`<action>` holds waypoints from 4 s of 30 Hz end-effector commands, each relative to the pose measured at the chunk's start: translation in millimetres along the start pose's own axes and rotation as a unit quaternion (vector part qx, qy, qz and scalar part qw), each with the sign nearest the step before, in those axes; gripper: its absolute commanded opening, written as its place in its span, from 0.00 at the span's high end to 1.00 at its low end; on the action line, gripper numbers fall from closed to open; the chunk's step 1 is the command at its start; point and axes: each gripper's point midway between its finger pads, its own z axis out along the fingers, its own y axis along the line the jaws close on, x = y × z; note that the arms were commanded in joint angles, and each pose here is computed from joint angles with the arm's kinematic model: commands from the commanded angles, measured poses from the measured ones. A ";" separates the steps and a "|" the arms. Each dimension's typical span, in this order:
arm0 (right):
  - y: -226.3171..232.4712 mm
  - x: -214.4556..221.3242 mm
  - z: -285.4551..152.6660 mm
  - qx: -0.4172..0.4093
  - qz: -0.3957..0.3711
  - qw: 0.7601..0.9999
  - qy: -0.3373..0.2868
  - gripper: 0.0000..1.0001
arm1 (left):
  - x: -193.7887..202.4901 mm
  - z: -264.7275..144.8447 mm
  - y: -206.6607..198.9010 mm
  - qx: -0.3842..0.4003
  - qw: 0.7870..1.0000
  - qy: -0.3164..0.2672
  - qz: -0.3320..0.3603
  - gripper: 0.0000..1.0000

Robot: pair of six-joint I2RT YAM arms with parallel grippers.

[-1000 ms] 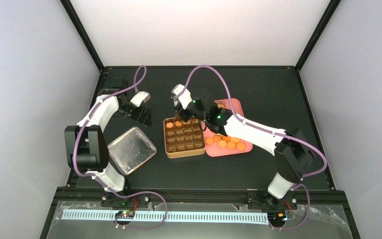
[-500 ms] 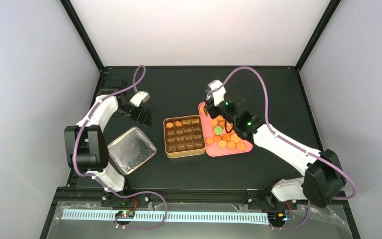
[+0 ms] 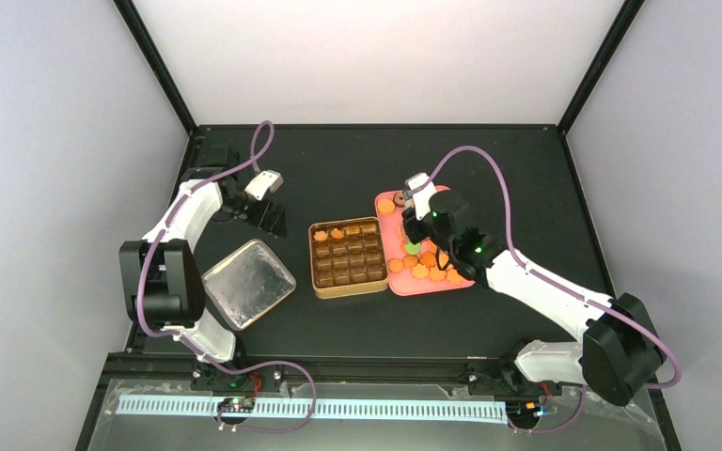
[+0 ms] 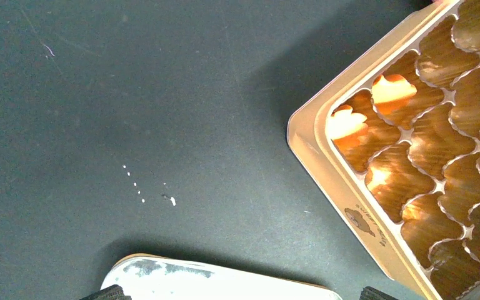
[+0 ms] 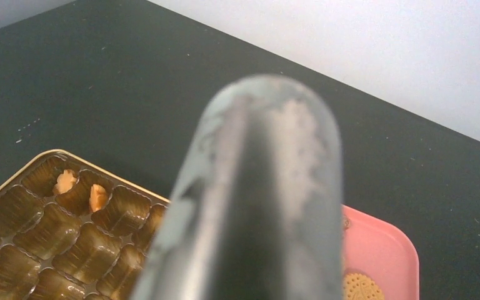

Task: Pack the cookies
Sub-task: Pick up the fake cookies from the plate, then place the fake cookies in the empty pocket of the box.

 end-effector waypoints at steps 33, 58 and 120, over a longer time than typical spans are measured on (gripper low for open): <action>-9.4 -9.8 2.2 0.026 0.012 0.999 -0.017 0.88 | -8.8 -14.6 -7.3 0.008 1.000 -0.027 -0.003 0.02; 89.9 -124.9 7.1 -0.184 -0.044 0.976 -0.111 0.99 | -4.9 -15.9 -2.1 0.003 1.000 -0.020 -0.009 0.02; 21.8 -78.9 1.5 -0.047 -0.029 0.995 -0.078 0.73 | -4.9 -16.8 -6.6 0.019 0.999 -0.032 -0.008 0.02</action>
